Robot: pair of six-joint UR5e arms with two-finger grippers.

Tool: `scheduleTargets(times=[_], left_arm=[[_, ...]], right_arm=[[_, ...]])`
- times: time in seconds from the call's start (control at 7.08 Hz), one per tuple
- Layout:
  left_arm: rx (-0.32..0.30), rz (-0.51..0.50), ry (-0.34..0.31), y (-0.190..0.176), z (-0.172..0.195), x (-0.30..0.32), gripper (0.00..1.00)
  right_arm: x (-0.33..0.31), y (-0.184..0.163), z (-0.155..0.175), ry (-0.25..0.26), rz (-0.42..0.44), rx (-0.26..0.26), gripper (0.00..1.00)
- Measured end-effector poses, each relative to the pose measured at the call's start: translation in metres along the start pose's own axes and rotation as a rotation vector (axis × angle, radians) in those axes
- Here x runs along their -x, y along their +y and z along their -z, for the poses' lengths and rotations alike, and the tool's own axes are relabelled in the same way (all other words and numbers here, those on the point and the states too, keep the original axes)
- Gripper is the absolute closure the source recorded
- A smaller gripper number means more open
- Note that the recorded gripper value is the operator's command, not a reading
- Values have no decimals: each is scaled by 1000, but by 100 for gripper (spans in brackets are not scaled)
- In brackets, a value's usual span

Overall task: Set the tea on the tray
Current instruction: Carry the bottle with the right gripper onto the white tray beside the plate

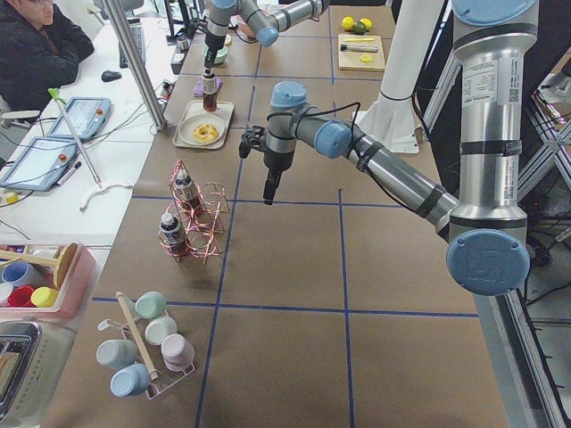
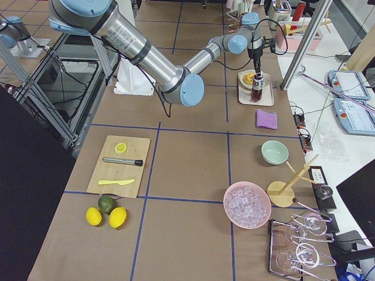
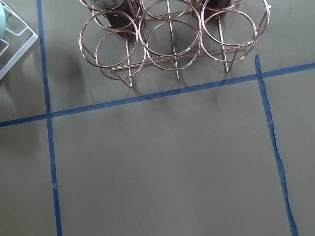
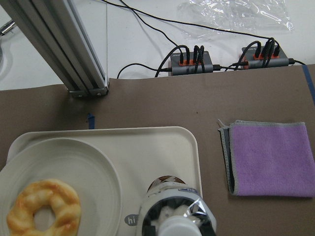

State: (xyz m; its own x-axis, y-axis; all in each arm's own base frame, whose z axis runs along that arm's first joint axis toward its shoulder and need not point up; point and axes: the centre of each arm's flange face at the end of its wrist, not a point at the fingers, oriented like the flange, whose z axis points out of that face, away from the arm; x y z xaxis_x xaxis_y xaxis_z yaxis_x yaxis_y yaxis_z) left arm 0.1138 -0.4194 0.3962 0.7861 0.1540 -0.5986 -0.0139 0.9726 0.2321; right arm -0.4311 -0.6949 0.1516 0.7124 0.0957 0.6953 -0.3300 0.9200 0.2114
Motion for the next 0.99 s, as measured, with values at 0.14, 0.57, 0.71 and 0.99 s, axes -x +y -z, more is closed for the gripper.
scheduleTargets(times=[0.14, 0.57, 0.71, 0.99], left_arm=[[-2, 0, 0, -1, 1, 0, 0], [-4, 0, 0, -1, 1, 0, 0], [-4, 1, 0, -1, 2, 1, 0], [-2, 5, -1, -1, 2, 2, 0]], right_arm=[[-1, 0, -1, 1, -1, 0, 18], [-3, -2, 1, -4, -4, 7, 0], [-5, -6, 6, -19, -10, 26, 0], [-26, -9, 34, -67, -26, 77, 0]])
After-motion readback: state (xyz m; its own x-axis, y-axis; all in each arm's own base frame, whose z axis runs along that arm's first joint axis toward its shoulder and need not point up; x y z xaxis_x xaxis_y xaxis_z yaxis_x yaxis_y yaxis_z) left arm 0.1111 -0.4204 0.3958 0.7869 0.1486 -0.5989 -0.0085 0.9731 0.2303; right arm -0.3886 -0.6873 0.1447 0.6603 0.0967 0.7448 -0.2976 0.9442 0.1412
